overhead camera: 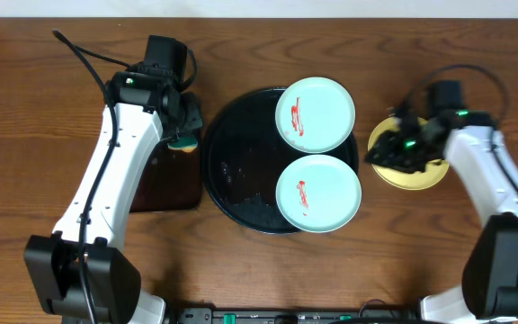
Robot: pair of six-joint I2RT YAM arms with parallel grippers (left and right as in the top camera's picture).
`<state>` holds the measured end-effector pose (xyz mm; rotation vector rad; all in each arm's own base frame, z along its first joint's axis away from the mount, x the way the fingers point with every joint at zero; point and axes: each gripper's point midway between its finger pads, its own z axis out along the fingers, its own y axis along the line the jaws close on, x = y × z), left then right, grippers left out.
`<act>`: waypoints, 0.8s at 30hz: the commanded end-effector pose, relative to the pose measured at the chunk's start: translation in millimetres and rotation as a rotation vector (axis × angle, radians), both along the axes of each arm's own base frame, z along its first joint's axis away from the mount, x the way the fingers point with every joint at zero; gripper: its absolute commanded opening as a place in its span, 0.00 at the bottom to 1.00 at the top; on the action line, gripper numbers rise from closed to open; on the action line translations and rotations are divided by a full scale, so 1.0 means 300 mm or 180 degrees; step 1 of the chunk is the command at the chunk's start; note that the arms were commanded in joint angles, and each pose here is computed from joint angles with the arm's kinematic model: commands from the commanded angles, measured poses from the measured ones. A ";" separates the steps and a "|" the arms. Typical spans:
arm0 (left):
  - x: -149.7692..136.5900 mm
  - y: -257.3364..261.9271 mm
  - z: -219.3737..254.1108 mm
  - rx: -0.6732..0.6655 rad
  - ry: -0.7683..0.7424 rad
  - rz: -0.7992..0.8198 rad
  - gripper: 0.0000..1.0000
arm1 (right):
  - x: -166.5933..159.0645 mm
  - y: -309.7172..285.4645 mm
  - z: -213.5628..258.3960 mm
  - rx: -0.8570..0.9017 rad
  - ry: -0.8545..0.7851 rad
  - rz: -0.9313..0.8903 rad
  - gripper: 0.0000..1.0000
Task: Clean dirty plates on tray and stack at the side
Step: 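Move the right gripper to the front pale green plate and grip its rim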
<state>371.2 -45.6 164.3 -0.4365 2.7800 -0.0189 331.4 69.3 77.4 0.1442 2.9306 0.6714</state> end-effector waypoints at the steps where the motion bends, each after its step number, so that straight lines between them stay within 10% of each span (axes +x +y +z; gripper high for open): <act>1: -0.001 0.015 -0.008 0.0057 0.0014 0.0042 0.07 | -0.049 0.030 -0.077 -0.0522 0.0062 0.0178 0.38; 24: -0.001 0.015 -0.008 0.0057 0.0014 0.0042 0.08 | -0.175 0.159 -0.142 -0.0693 0.0313 0.0355 0.01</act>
